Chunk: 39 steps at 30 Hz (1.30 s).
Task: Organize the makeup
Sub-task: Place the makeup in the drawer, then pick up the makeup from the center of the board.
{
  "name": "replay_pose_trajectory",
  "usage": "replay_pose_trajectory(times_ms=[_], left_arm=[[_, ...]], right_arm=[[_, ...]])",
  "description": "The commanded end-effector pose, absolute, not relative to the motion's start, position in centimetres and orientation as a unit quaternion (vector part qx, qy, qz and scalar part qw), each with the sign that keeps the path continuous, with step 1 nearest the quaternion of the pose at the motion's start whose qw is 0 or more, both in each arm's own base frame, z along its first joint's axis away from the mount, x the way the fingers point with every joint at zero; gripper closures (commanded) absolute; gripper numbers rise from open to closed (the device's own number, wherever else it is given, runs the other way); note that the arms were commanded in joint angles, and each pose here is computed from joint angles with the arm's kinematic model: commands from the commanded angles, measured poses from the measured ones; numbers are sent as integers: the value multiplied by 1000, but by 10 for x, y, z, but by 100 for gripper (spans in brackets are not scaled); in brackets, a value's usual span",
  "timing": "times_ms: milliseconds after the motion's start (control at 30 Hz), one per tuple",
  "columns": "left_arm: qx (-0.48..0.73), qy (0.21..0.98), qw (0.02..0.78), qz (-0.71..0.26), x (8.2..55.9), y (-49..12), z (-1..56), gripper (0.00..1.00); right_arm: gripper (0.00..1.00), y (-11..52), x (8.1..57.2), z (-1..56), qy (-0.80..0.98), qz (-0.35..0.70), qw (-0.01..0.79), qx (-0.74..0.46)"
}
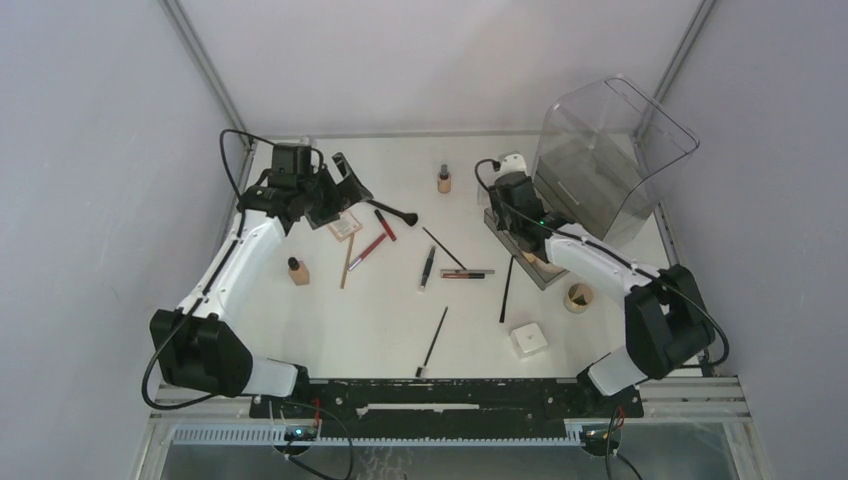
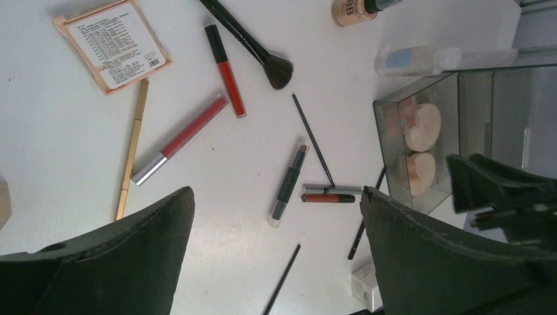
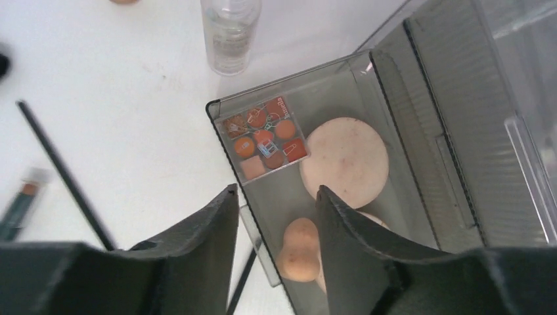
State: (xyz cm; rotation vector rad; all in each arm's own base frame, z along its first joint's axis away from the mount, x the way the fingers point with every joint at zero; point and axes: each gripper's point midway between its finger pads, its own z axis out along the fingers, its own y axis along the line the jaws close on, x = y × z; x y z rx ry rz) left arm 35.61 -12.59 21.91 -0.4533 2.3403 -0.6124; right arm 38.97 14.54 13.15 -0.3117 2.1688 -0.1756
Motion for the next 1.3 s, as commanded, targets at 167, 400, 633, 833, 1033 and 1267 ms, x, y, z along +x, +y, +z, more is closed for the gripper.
replay_pose_trajectory(times_ms=[167,400,633,833,1033,1267], left_arm=[[-160,910,320,-212,361,-121,194,0],[-167,920,301,-189,365,-117,176,0],[-216,937,273,31,394,-51,125,0],[-256,941,212,65,423,-52,93,0],[-278,937,203,59,452,-61,74,0],[-321,929,157,102,446,-48,44,0]], right_arm=[[94,121,338,135,911,46,409,-3],[98,92,313,104,918,85,381,60],[72,114,318,148,883,136,448,42],[56,127,316,168,865,143,481,20],[55,118,306,152,878,117,463,27],[55,112,297,144,883,107,457,28]])
